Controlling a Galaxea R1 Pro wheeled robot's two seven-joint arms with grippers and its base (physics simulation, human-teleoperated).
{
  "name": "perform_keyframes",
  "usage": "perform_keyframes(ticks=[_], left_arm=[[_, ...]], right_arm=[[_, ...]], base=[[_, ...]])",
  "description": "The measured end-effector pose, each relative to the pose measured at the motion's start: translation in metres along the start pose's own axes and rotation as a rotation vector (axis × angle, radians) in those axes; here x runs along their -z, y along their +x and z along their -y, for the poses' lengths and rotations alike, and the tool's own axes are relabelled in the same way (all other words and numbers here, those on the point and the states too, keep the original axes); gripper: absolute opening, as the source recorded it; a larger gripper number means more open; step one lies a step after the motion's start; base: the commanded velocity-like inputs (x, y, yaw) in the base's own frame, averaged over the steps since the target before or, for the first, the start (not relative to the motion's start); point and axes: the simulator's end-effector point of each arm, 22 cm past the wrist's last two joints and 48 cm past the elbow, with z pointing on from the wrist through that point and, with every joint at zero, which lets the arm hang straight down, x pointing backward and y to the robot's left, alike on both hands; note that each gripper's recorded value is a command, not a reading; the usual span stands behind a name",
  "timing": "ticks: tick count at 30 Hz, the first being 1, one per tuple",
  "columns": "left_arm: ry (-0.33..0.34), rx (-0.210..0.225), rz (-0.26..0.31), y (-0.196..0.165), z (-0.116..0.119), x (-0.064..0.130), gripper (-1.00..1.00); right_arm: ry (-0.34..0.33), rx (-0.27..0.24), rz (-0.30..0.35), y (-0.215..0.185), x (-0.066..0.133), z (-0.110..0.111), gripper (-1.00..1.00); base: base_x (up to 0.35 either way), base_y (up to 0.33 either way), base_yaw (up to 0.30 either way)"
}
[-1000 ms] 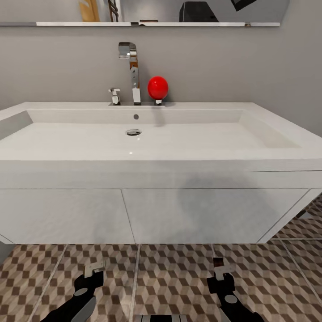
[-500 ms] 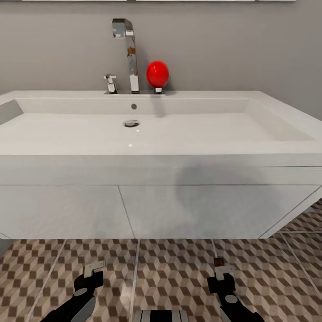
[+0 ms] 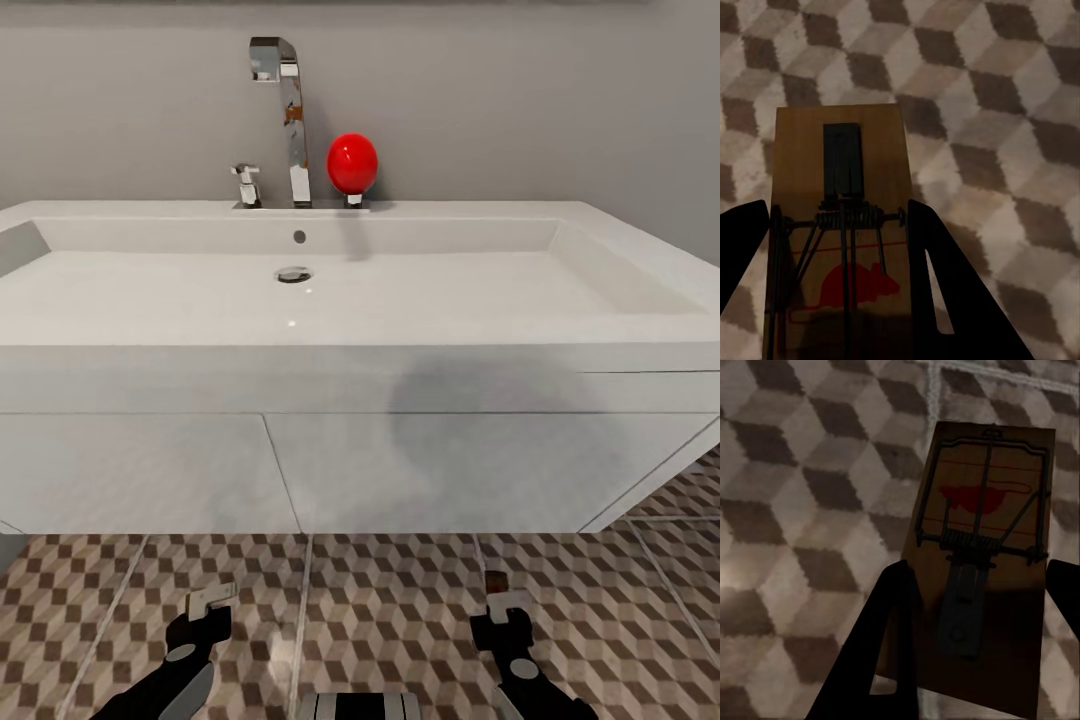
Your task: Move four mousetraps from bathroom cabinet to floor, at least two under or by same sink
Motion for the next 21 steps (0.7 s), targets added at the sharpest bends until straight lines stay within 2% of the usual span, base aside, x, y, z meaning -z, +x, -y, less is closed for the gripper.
perform_keyframes(ticks=[3,13,21], left_arm=[[-0.001,-0.001,-0.004,0.002,-0.001,-0.001,-1.00],[-0.007,-0.012,-0.043,0.023,-0.002,-0.009,-1.00],[-0.006,-0.011,-0.043,0.023,-0.001,-0.008,-1.00]], right_arm=[[0.005,-0.003,0.009,0.000,-0.001,0.004,-1.00],[0.002,-0.001,-0.026,0.021,-0.007,0.001,-1.00],[0.002,-0.001,-0.027,0.021,-0.007,0.001,-1.00]], base=[[0.000,0.000,0.000],[0.000,0.000,0.000],[0.000,0.000,0.000]])
